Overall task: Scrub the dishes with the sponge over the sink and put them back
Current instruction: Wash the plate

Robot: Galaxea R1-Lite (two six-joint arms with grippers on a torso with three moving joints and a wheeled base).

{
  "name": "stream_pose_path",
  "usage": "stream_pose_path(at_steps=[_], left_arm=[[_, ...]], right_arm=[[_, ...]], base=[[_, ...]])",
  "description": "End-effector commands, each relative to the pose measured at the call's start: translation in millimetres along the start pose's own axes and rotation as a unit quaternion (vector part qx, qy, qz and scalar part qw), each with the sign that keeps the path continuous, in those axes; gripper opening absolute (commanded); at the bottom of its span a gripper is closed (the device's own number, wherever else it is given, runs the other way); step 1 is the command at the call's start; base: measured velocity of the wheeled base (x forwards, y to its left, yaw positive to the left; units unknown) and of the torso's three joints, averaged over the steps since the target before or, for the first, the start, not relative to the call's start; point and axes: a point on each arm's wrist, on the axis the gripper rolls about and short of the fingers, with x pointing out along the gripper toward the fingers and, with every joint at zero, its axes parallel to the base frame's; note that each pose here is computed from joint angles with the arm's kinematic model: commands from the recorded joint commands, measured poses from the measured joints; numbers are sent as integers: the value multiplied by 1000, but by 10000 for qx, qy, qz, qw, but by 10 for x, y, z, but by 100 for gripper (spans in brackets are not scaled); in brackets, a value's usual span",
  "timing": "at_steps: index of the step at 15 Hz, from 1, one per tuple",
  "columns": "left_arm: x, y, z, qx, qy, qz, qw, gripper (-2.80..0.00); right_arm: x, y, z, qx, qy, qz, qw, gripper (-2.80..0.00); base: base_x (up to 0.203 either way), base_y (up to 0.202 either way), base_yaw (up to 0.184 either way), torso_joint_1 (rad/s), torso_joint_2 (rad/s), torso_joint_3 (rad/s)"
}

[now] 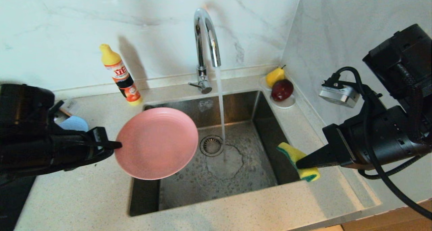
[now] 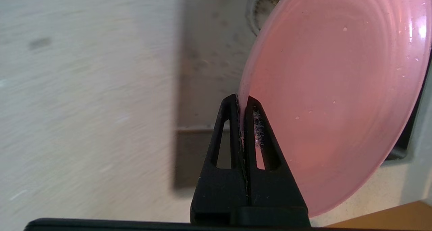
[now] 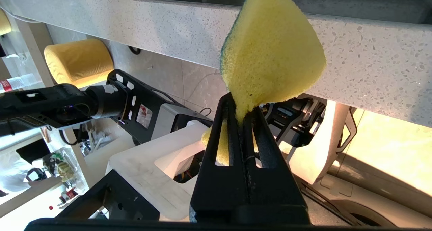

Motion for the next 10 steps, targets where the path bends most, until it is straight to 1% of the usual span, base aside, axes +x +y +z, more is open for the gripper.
stream_pose_path(at_steps=[1,4,7,10], left_arm=[[300,-244,-6,239,266,-114,9993,-280],[452,-455,-3,449,303,-209,9983,-280],[625,-633,-88,660,374,-99,9971,-280],[717,-815,-174,842,480,-229,9950,-280]], right_arm=[[-4,2,-6,12,18,8,10000,-280],[15,0,-6,15,47,-1,10000,-280],[1,6,-12,4,33,13,10000,-280],[-11,4,-26,3,32,13,10000,-280]], base=[[0,0,0,0,0,0],[0,0,0,0,0,0],[0,0,0,0,0,0],[0,0,0,0,0,0]])
